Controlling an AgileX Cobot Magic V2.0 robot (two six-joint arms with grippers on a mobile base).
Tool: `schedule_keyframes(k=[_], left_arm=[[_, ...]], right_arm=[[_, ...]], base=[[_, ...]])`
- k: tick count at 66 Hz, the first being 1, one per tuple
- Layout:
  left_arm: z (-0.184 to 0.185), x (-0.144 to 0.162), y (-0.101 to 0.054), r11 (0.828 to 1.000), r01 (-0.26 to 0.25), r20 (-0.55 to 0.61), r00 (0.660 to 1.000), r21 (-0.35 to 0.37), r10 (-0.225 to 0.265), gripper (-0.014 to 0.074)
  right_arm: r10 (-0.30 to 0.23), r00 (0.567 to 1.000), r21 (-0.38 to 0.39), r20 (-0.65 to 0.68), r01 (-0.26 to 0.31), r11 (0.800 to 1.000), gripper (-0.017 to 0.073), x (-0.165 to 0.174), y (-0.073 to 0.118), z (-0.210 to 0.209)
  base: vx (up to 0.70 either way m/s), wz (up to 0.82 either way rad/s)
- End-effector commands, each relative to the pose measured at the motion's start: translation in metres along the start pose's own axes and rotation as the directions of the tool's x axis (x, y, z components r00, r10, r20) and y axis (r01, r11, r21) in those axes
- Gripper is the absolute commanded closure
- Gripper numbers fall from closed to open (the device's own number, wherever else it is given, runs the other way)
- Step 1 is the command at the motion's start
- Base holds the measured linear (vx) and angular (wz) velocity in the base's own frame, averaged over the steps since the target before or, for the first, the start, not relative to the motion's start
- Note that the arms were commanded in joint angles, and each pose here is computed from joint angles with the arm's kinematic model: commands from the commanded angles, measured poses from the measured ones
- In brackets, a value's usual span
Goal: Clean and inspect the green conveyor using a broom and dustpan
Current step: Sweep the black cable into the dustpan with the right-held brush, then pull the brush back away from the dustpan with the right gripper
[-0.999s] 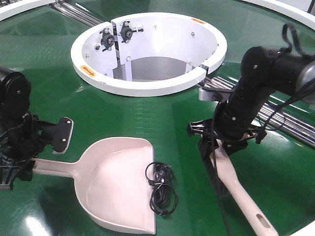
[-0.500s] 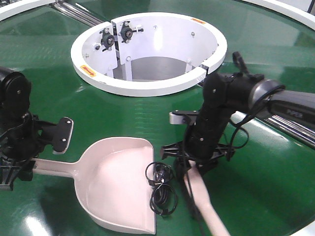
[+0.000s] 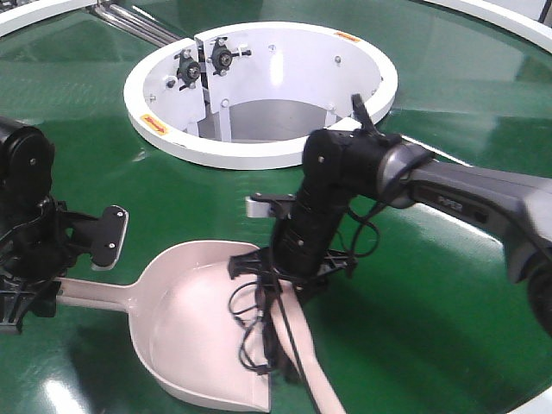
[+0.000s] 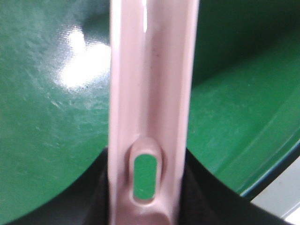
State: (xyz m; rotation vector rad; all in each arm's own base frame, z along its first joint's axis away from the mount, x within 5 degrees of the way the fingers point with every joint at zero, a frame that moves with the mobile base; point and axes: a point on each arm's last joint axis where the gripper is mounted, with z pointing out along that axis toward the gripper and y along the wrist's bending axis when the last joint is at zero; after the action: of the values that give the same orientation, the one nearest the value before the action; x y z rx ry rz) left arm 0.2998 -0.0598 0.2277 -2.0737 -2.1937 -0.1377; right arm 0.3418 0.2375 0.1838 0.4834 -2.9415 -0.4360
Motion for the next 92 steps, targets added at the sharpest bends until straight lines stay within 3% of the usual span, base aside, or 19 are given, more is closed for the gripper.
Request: schedule_keyframes(k=[1, 14, 38, 46, 60, 92], left_arm=[[-0.02, -0.001, -0.005, 0.999, 0.015, 0.036, 0.999, -0.033, -0.014, 0.0617], [-0.02, -0.001, -0.005, 0.999, 0.015, 0.036, 0.999, -0.033, -0.014, 0.0617], [-0.02, -0.001, -0.005, 0.999, 0.015, 0.036, 0.999, -0.034, -0.014, 0.0617], [-0.02, -0.001, -0.005, 0.999, 0.015, 0.036, 0.999, -0.034, -0.014, 0.0617], [-0.02, -0.001, -0.005, 0.999, 0.015, 0.036, 0.999, -0.034, -0.014, 0.0617], [-0.02, -0.001, -0.005, 0.999, 0.015, 0.036, 0.999, -0.034, -0.014, 0.0617]], right_arm=[[-0.02, 0.994, -0.123, 0.107, 0.033, 0.992, 0.0565, -0.007, 0.035, -0.027], [-0.06, 0.991, -0.133, 0.122, 0.076, 0.988, 0.0565, -0.013, 0.057, -0.039], [-0.082, 0.983, -0.138, 0.163, 0.104, 0.985, 0.0565, -0.006, 0.063, -0.067], [-0.079, 0.976, -0.09, 0.203, 0.098, 0.991, 0.0565, -0.001, 0.061, -0.081], [-0.036, 0.971, -0.036, 0.236, 0.045, 0.998, 0.0565, 0.017, 0.039, -0.104], [0.096, 0.974, 0.072, 0.205, -0.112, 0.991, 0.0565, 0.058, -0.05, -0.118]], base=[[0.0, 0.0], [0.0, 0.0], [0.0, 0.0], [0.0, 0.0], [0.0, 0.0], [0.0, 0.0]])
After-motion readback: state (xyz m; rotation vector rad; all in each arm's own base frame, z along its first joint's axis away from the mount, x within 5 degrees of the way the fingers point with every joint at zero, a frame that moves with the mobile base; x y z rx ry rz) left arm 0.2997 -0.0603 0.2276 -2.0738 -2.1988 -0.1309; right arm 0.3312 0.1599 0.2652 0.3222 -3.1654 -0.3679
